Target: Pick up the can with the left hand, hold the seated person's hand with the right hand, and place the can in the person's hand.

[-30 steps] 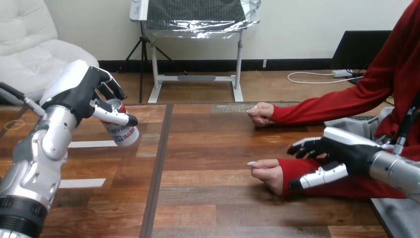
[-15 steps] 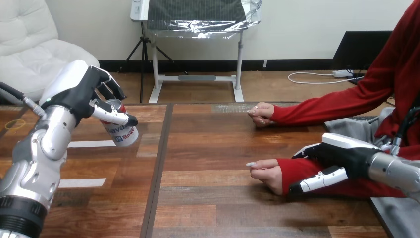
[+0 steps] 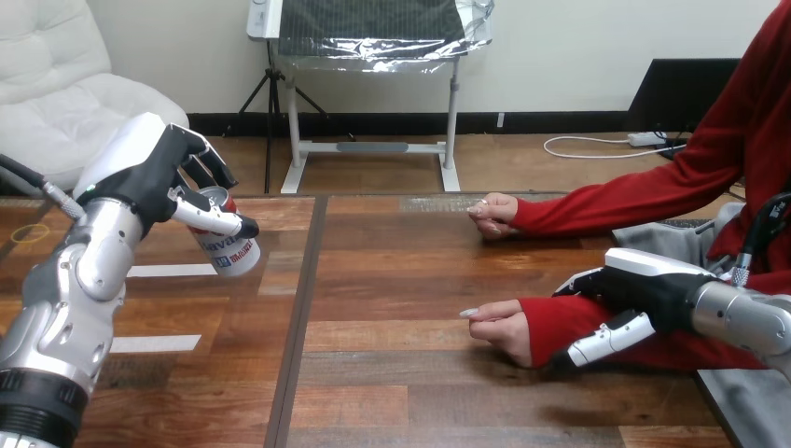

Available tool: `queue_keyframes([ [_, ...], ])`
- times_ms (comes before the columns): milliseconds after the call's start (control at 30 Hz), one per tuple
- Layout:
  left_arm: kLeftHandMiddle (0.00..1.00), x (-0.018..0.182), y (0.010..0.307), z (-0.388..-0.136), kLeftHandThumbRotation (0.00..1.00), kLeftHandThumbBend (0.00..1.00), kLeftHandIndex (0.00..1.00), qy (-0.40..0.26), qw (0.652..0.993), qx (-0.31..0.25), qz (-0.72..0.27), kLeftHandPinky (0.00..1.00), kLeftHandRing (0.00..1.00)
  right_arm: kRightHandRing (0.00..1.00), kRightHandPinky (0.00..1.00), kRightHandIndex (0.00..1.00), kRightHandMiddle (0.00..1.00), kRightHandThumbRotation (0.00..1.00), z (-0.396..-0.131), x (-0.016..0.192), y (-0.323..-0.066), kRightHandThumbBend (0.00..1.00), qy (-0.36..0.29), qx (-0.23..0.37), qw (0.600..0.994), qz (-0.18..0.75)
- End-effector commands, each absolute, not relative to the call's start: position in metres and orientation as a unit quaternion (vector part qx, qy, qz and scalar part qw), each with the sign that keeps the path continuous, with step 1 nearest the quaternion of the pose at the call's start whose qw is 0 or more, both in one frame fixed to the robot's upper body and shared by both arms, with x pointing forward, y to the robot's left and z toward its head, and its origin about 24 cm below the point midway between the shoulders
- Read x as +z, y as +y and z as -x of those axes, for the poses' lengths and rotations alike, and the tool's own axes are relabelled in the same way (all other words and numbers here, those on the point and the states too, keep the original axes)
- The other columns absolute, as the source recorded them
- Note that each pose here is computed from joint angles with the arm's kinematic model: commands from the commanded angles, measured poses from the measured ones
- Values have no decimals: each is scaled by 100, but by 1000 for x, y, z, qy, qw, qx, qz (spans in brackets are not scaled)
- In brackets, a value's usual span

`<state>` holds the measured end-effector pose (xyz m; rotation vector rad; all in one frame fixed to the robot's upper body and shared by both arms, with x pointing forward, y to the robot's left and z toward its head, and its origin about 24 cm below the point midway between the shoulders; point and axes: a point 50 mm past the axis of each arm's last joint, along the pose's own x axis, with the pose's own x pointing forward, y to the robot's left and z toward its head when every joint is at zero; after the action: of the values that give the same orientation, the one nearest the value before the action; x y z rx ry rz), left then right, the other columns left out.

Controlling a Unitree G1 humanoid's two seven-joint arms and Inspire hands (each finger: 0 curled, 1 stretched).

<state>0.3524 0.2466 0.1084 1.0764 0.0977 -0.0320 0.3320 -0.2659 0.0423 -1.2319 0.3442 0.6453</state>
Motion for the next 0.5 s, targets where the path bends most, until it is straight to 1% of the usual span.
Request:
queue_keyframes([
  [0,45,143,245,-360,0,76,45,-7,861,7,-508,32,38,78,68,82,82,37,-344,60,-267,100,144,269,752,584],
  [100,45,143,245,-360,0,76,45,-7,861,5,-508,32,38,78,69,82,82,33,-344,59,-266,100,140,267,751,587],
  [233,45,143,245,-360,0,76,45,-6,861,5,-508,32,38,76,68,79,80,26,-343,58,-264,100,130,265,750,592],
  [300,45,142,245,-360,0,76,45,-7,861,5,-509,32,38,75,67,78,79,24,-343,58,-263,100,123,262,751,594],
  [400,44,142,245,-360,0,77,45,-8,861,5,-509,32,38,71,62,76,77,19,-343,57,-262,100,116,262,750,596],
  [467,44,142,245,-360,0,77,45,-7,861,5,-509,32,38,70,61,74,75,17,-343,57,-261,100,115,266,748,597],
])
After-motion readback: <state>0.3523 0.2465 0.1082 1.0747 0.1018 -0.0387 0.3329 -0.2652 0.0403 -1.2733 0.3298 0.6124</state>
